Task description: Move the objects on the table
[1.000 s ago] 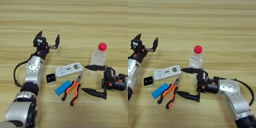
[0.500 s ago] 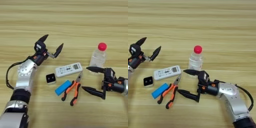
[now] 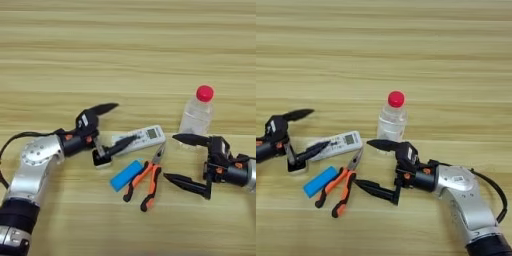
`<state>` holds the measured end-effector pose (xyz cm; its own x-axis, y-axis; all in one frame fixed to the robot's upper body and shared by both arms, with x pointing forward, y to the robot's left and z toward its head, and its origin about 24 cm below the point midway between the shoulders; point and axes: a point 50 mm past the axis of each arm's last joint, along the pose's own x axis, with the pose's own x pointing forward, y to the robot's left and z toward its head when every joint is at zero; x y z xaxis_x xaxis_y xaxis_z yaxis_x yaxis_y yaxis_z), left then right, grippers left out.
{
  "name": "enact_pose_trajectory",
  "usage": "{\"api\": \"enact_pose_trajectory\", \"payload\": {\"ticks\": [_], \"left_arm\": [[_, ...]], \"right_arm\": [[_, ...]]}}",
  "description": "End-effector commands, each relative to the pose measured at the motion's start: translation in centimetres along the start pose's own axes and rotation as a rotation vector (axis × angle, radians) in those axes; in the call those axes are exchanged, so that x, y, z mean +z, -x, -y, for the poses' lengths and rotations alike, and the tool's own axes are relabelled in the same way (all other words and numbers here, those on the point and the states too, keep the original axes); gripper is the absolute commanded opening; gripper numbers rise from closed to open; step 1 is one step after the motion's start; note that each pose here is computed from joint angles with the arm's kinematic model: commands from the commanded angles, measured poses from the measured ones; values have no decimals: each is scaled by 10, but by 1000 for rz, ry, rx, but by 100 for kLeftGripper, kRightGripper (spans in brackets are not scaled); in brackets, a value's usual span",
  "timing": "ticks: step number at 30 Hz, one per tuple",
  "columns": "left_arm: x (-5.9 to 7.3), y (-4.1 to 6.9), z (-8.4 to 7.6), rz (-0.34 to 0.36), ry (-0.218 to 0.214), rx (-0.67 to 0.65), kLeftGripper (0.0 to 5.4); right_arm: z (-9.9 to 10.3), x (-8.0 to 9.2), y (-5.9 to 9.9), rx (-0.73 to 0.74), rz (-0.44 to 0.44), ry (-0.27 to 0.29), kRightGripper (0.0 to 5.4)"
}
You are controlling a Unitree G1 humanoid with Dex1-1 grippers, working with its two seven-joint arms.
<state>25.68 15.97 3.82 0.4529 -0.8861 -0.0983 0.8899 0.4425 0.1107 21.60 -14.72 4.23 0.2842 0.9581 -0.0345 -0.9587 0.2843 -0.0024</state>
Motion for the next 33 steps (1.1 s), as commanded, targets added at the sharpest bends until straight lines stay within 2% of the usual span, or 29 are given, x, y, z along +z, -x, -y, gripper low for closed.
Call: {"api": "enact_pose_trajectory", "payload": {"ticks": [1, 8, 16, 29, 33], "left_arm": [[0, -4, 0, -58, -18, -42, 540], [-1, -12, -7, -133, -40, -59, 540], [1, -18, -15, -171, -63, -68, 540], [-1, -17, -20, -273, -90, -147, 540], [-3, -17, -20, -288, -85, -159, 540]], "right_arm": [[-1, 0, -1, 9, -9, 13, 539], [-2, 0, -3, 14, -6, 12, 539], [-6, 1, -7, 26, 5, 12, 539], [-8, 3, -9, 31, 8, 17, 539], [-8, 4, -10, 29, 9, 20, 539]]}}
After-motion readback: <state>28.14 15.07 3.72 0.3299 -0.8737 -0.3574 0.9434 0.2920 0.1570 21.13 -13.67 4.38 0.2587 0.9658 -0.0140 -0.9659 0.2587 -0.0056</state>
